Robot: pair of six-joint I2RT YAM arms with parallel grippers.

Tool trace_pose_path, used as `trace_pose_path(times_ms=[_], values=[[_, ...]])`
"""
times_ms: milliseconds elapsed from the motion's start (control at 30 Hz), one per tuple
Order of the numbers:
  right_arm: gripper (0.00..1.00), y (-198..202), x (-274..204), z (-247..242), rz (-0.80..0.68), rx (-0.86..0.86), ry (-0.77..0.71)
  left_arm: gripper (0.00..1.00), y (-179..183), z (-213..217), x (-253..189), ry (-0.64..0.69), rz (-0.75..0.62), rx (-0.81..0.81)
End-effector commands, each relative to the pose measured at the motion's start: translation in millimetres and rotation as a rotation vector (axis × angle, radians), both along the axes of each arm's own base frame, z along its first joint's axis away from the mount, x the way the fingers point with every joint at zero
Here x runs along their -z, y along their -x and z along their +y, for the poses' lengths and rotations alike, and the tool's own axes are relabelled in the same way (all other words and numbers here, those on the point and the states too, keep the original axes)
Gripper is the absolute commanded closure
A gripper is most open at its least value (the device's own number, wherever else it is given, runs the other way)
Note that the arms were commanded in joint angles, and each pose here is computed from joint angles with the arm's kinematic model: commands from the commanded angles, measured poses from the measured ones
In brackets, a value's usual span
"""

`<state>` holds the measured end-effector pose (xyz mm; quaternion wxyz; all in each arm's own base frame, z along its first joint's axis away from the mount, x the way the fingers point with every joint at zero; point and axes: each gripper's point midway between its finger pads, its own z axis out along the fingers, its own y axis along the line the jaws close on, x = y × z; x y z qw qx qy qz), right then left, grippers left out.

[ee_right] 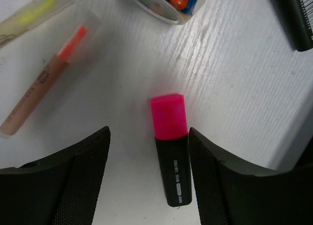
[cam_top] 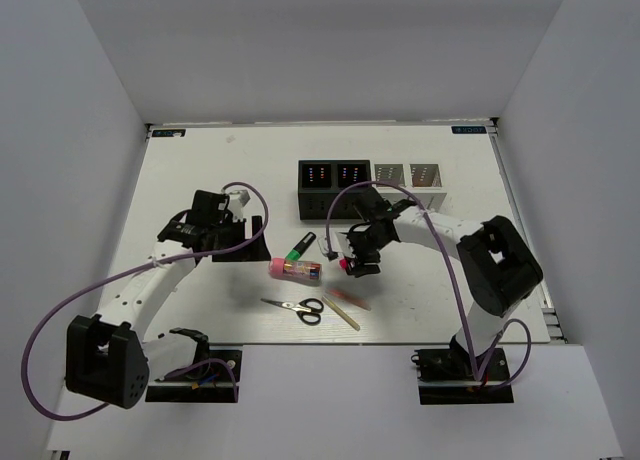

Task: Sort the stationery into containers
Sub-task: Grab a piece of stationery with the right arm

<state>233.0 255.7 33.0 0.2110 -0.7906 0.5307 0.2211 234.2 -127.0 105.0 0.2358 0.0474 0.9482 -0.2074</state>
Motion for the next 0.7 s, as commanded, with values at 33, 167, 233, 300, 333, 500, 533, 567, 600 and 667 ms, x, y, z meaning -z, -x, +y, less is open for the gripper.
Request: trace_pose_path(times_ms=[33, 167, 233, 300, 333, 500, 533, 567, 600, 667], values=[[0.32, -20.6, -3.0, 10.2, -0.077, -0.004, 0.022, 0.03, -8.5, -0.1, -21.7, 0.004, -0.078, 0.005], [0.32, -26.4, 7.2, 9.2, -0.113, 0.003, 0.062, 0.03, -8.0, -0.2, -23.5, 0.006, -0.082, 0.006], [0.32, -28.2, 11.0, 6.1, -0.123, 0.005, 0.081, 0.03, -7.6, 0.7, -23.6, 0.003, -0.086, 0.004], [0.34, -28.3, 13.8, 0.6, -0.124, -0.002, 0.106, 0.03, -8.3, 0.5, -24.4, 0.005, -0.087, 0.002], [0.36, -27.4, 14.9, 0.1, -0.124, -0.009, 0.114, 0.03, -8.0, 0.0, -24.6, 0.007, -0.087, 0.004], [0.51, -26.4, 27.1, -10.7, -0.118, -0.042, 0.179, 0.03, -7.2, 0.0, -25.0, 0.009, -0.088, 0.005], [0.55, -25.9, 28.8, -12.5, -0.114, -0.040, 0.186, 0.03, -7.9, 0.0, -26.1, 0.009, -0.092, 0.003], [0.59, -24.4, 31.9, -14.1, -0.106, -0.043, 0.195, 0.03, -7.4, 0.5, -24.9, 0.006, -0.091, 0.004], [0.65, -22.7, 32.5, -14.8, -0.099, -0.043, 0.196, 0.03, -7.5, 0.7, -24.8, 0.005, -0.090, 0.002], [0.70, -20.1, 35.3, -16.2, -0.088, -0.040, 0.204, 0.03, -7.7, 0.9, -24.7, 0.004, -0.090, 0.002]])
